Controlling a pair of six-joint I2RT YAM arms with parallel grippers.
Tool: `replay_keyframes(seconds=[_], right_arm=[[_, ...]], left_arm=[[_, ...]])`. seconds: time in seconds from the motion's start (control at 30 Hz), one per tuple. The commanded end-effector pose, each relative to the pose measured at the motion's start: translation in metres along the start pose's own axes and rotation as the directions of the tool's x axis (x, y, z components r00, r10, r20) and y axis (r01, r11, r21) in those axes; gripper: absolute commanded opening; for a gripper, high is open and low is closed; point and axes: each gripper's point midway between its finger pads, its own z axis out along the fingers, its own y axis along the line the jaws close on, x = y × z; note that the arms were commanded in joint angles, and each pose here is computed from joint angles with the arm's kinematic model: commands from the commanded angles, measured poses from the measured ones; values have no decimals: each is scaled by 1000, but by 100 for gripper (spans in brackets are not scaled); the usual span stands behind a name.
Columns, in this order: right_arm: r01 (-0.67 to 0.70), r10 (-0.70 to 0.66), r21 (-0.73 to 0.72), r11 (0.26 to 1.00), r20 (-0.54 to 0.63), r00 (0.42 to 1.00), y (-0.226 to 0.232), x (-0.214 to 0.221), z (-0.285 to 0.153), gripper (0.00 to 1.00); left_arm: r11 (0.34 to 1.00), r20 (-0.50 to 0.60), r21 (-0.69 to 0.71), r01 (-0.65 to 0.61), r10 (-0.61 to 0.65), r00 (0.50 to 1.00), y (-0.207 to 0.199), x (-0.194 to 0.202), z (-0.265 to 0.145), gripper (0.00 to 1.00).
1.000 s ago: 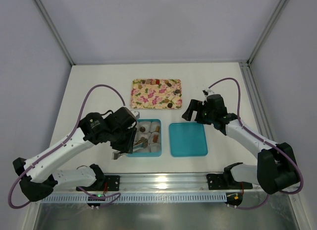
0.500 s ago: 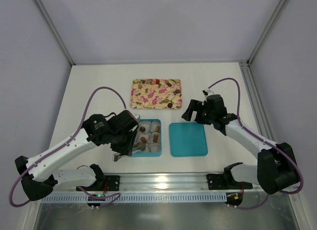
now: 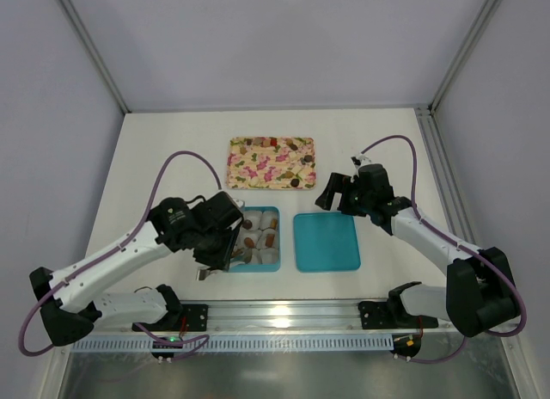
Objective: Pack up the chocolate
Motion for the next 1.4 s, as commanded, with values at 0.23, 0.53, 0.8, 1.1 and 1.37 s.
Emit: replay_keyframes(seconds=[0.23, 0.53, 0.8, 1.1, 1.37], right_arm=[[16, -16, -15, 1000, 54, 998, 5, -12, -2, 100], [16, -15, -19, 1000, 52, 999, 6, -10, -1, 100], [16, -15, -21, 1000, 56, 998, 6, -12, -1, 100], [18, -16, -21, 1000, 56, 998, 6, -12, -1, 100], [28, -26, -24, 999, 60, 998, 9, -16, -4, 100]], left_arm=[[999, -53, -44, -25, 22, 998, 8, 11, -1, 33], [999, -47, -38, -24, 22, 999, 6, 9, -1, 34], [999, -37, -34, -24, 22, 999, 5, 7, -6, 34], [999, 10, -44, -17, 18, 1000, 6, -3, -21, 34], [998, 74, -62, -5, 10, 997, 6, -18, -35, 34]])
